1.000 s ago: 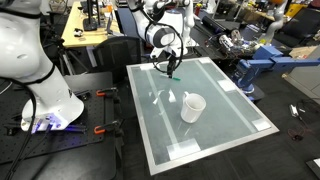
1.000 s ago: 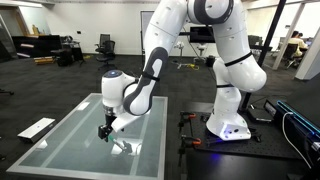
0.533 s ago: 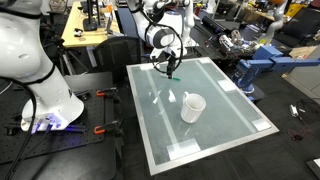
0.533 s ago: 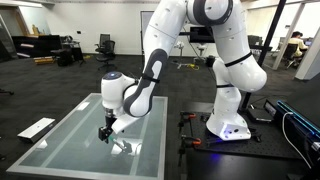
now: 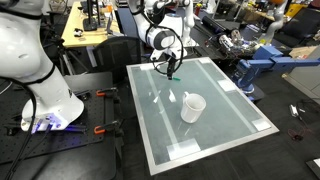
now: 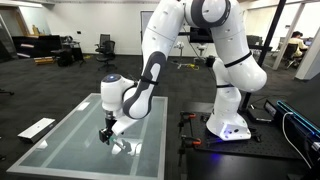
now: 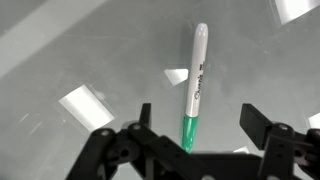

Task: Pick up the marker from the table and put it in the cup

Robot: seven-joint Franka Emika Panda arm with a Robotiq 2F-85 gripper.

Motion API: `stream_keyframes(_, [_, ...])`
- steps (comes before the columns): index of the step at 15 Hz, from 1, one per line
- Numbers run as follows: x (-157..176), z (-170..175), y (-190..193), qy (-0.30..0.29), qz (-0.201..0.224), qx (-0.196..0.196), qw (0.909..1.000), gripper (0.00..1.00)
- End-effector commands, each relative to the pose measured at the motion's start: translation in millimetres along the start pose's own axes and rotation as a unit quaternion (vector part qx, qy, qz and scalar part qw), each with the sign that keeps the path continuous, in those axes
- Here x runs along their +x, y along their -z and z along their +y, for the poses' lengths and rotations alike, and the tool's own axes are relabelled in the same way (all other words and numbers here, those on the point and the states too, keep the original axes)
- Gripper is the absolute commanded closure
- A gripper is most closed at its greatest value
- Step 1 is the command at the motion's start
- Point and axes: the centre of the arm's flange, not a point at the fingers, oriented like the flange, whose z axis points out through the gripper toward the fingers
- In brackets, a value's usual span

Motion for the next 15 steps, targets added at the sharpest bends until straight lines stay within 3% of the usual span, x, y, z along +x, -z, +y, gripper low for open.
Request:
stream_keyframes(1, [6.1,-2.8,-5.2,0.007,0.004,0.003,1.0000,0.16])
stream_keyframes(4, [5.9,-3.0,-7.8,0.007,0.004,0.001,1.0000,0.49])
stream_keyframes(10, [6.0,-2.1,-10.5,0.006,0.004,0.002,1.0000,0.94])
stream_keyframes(12, [5.7,-1.8,-11.2,0.007,0.003,0.001,1.0000,1.00])
stream_keyframes(15, [4.1,-0.5,-6.2,0.014,0.001,0.006,0.9999,0.97])
